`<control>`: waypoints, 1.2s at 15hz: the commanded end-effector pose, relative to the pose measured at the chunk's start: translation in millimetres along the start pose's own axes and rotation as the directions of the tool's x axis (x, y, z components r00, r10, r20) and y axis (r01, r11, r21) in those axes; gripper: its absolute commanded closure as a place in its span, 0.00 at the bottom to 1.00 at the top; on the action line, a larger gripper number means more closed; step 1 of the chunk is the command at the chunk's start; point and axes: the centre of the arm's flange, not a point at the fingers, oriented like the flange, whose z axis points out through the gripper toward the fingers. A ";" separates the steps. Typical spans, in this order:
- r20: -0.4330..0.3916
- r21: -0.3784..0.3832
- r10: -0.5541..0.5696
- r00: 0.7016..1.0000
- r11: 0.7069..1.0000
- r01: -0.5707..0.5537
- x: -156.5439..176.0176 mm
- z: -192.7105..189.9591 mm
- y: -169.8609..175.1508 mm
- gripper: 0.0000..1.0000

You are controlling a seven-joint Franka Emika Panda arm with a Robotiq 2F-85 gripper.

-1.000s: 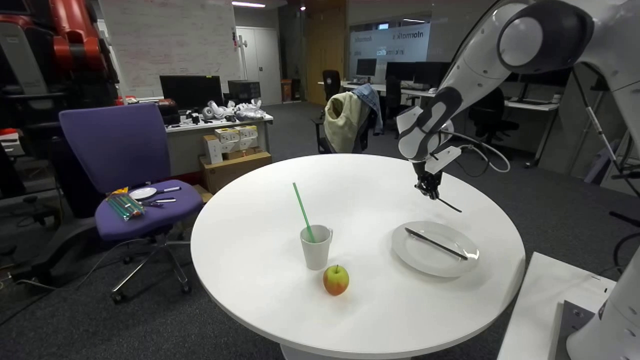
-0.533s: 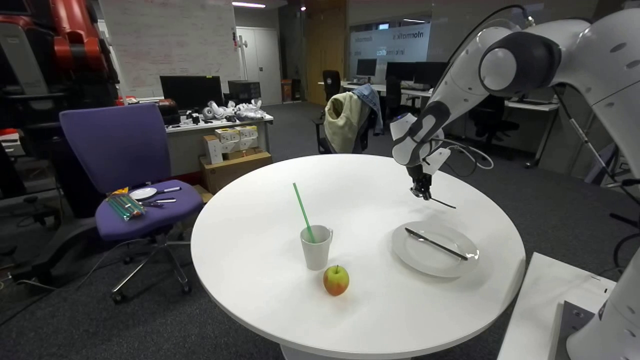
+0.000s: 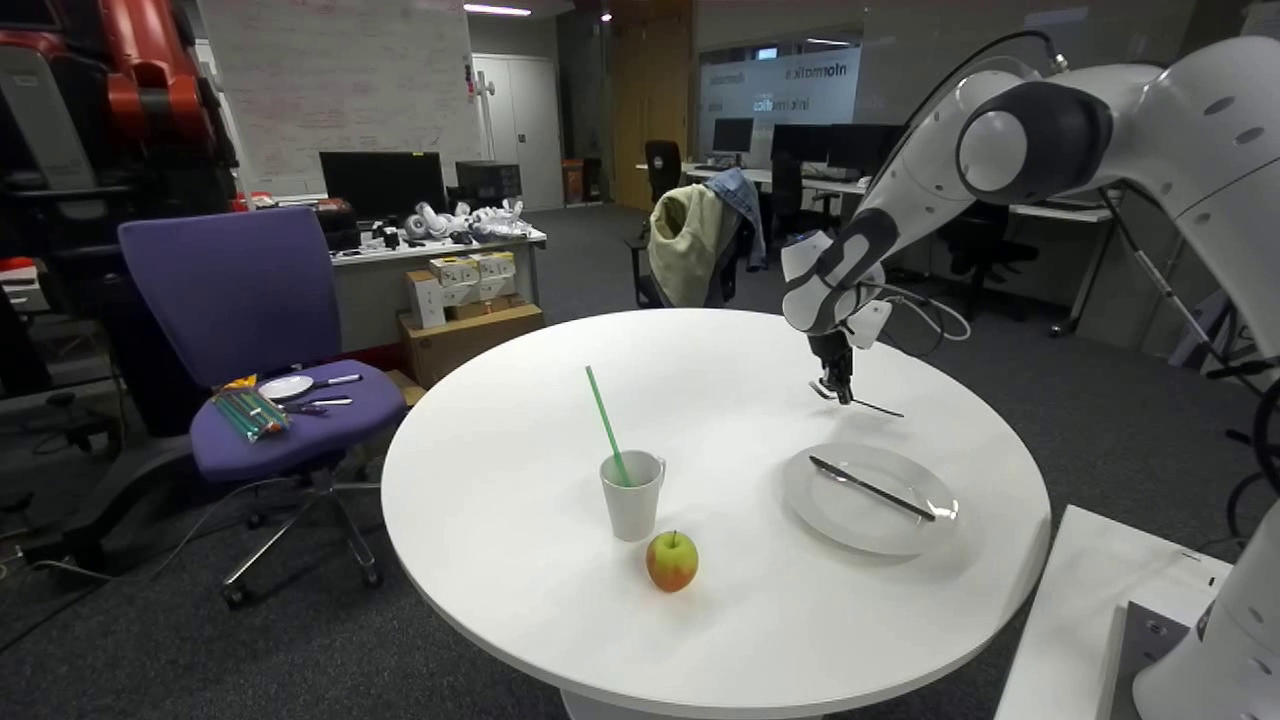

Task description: Remove the fork from the plate

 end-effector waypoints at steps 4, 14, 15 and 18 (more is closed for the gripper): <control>-0.037 0.030 -0.041 0.998 0.999 0.042 19.8 14.0 0.7 0.97; -0.069 0.058 -0.050 0.996 0.997 0.055 7.4 7.9 5.1 0.27; -0.080 0.060 -0.040 0.996 0.997 0.044 0.2 -0.5 0.6 0.20; -0.067 0.178 0.089 0.994 0.981 -0.076 -24.2 -37.3 -23.9 0.00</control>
